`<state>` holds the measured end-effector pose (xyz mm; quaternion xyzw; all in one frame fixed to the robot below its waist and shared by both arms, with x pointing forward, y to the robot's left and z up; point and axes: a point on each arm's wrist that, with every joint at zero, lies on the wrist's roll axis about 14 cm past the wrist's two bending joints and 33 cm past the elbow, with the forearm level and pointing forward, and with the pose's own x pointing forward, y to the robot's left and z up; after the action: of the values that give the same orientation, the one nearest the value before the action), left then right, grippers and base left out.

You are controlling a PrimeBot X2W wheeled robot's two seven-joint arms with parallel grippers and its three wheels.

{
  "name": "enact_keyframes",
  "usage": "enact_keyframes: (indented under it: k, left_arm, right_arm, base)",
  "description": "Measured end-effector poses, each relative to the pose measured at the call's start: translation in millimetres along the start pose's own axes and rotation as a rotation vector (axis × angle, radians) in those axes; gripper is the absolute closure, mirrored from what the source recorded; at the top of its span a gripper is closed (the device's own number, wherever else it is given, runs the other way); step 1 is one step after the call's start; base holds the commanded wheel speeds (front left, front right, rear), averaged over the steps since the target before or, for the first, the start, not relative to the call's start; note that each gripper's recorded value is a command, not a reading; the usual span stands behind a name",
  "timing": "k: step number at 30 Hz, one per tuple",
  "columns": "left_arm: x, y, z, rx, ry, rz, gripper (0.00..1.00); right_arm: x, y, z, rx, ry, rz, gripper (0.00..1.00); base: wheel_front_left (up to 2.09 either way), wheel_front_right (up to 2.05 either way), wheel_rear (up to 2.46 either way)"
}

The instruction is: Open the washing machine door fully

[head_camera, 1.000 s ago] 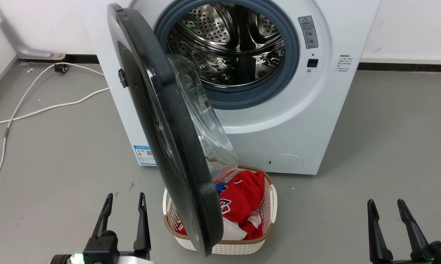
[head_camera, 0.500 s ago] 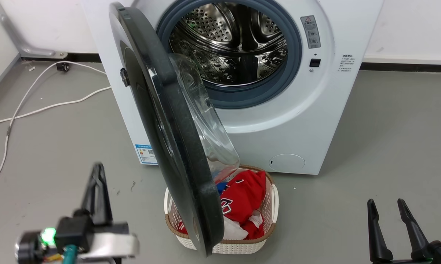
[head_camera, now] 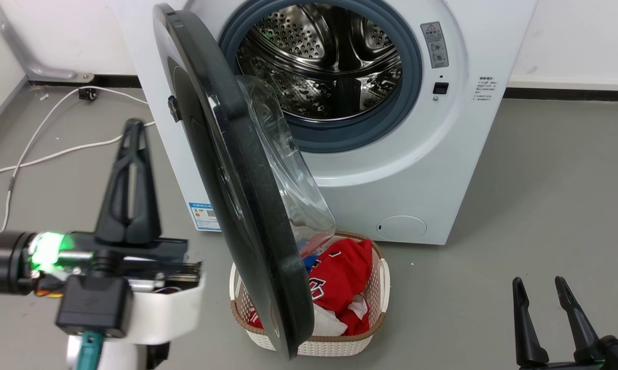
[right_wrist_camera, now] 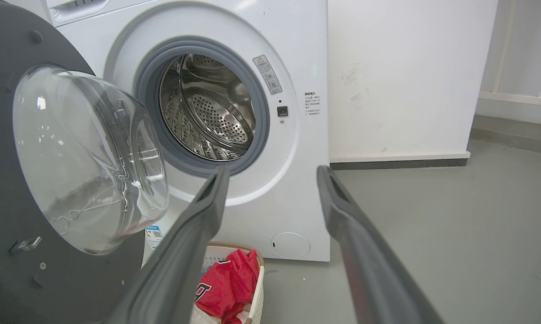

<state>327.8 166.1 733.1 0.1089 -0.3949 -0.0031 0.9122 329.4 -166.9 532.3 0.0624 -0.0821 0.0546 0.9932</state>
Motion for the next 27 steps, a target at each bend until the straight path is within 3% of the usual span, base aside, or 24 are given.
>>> enact_keyframes:
  k: [15,27]
  left_arm:
    - [2.7,-94.2,50.6,-0.143,-0.153,-0.287,1.0]
    - [-27.6,-166.1,46.9,-0.31,-0.067,-0.504,1.0]
  right_arm:
    - [-1.5,0.8,1.7,-0.002,-0.005,0.002,0.0]
    - [-0.7,3.0,-2.3,-0.002,0.008,0.009,0.0]
  base:
    - [0.0,0.0,0.0]
    - [0.0,0.0,0.0]
